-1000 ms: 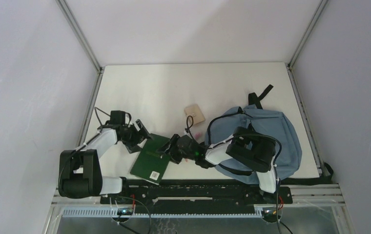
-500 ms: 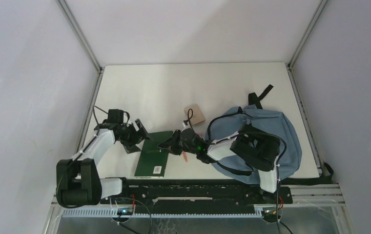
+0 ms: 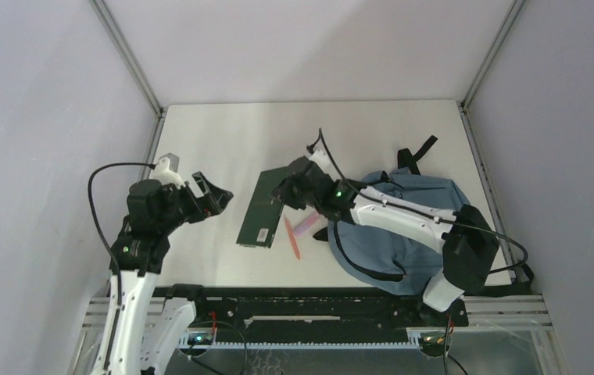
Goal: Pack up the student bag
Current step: Pick up the book from the center of the board.
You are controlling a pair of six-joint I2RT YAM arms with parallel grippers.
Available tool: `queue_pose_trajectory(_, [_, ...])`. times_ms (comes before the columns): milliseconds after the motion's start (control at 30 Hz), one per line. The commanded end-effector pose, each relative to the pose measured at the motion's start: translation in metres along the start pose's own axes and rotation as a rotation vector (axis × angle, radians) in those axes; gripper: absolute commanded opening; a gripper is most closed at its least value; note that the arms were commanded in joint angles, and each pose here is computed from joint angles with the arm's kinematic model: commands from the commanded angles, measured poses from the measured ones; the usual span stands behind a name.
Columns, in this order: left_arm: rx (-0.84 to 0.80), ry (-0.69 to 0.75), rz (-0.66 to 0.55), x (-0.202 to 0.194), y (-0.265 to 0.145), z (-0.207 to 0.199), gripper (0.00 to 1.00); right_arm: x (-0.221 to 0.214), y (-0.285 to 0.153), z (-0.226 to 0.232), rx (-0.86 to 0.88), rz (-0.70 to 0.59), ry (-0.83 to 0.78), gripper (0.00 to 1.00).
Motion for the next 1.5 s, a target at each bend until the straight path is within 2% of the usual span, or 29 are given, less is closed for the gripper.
queue_pose_trajectory(0, [-0.116,0.161,-0.052,-0.004,-0.02,-0.019,0.93,0.039,-0.028,-0.003,-0.2,-0.048,-0.094,0.0])
queue_pose_trajectory(67, [-0.134,0.208,-0.065,-0.009,-0.025,-0.019,0.93,0.047,-0.03,-0.005,-0.296,-0.036,-0.087,0.0])
queue_pose_trajectory(200, [-0.194,0.289,-0.06,-0.018,-0.033,-0.024,0.95,0.063,-0.035,0.009,-0.371,-0.048,-0.063,0.0])
queue_pose_trajectory(600, [-0.312,0.521,0.092,-0.047,-0.036,-0.052,1.0,0.074,-0.034,0.031,-0.347,-0.015,0.033,0.0])
queue_pose_trajectory(1000, [-0.205,0.703,0.064,-0.078,-0.003,-0.083,1.0,0.072,-0.033,0.033,-0.318,0.026,0.045,0.0])
queue_pose_trajectory(1133, [-0.18,0.711,0.034,-0.082,0.008,-0.088,0.95,0.071,-0.035,0.031,-0.321,0.034,0.05,0.0])
queue_pose_trajectory(1467, [-0.128,0.742,0.006,-0.087,0.021,-0.094,0.66,0.067,-0.033,0.025,-0.321,0.054,0.065,0.0])
Point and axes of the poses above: each gripper's point midway between its finger pads, its own y axis out along the fingers, its own z axis along the line the jaws close on, x = y × z, the point moved 8 cm from there along -y, back along the fingers, and after that the axes turned 10 degrees about -y, right-handed, at the moved point
